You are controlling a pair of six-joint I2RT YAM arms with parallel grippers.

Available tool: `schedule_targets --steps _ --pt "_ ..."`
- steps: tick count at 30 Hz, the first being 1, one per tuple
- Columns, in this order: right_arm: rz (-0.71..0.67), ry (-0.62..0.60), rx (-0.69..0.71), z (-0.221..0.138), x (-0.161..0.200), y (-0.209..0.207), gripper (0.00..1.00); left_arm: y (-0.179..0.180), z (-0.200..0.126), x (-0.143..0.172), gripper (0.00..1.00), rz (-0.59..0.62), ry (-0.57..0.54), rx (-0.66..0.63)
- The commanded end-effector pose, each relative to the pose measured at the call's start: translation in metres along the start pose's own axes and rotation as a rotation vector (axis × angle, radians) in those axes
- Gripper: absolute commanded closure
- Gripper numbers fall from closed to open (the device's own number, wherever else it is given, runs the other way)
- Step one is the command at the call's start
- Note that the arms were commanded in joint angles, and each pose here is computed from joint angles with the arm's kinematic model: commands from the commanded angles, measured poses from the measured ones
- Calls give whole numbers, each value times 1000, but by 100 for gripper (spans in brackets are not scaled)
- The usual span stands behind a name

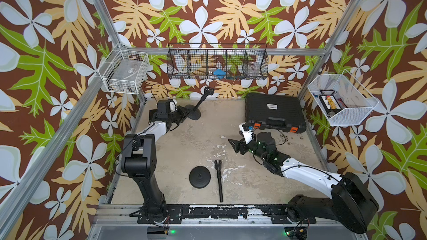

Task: Assemble a microphone stand
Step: Place the microphone stand at the center of the board.

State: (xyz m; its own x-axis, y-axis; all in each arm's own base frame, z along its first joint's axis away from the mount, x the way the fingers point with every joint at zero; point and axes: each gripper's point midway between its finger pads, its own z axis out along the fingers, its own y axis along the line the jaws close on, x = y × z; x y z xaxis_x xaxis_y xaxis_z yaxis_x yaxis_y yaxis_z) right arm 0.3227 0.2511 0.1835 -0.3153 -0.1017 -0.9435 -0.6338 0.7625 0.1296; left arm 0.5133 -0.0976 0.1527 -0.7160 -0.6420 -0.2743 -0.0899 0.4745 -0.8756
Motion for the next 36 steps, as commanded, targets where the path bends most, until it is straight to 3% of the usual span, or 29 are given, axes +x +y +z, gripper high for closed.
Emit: schedule_targets --steps 1,13,16,20,24,30,36 --pt "6 -24 -28 1 -3 1 19 2 6 -10 100 10 -1 77" --pt "25 7 -18 5 12 -16 20 54 29 -9 100 -105 52 121" --pt "26 9 -13 5 14 -17 20 65 33 -6 95 -125 61 106" --pt "47 -2 -3 3 14 -23 20 79 39 -3 77 -137 83 62" --pt "55 2 1 2 15 -26 19 97 42 0 51 -130 113 -30" --pt "60 -8 -1 -5 14 -25 17 123 28 -2 36 -123 117 -204" --pt "62 -6 23 -15 21 -28 17 145 4 -8 34 -105 88 -360"
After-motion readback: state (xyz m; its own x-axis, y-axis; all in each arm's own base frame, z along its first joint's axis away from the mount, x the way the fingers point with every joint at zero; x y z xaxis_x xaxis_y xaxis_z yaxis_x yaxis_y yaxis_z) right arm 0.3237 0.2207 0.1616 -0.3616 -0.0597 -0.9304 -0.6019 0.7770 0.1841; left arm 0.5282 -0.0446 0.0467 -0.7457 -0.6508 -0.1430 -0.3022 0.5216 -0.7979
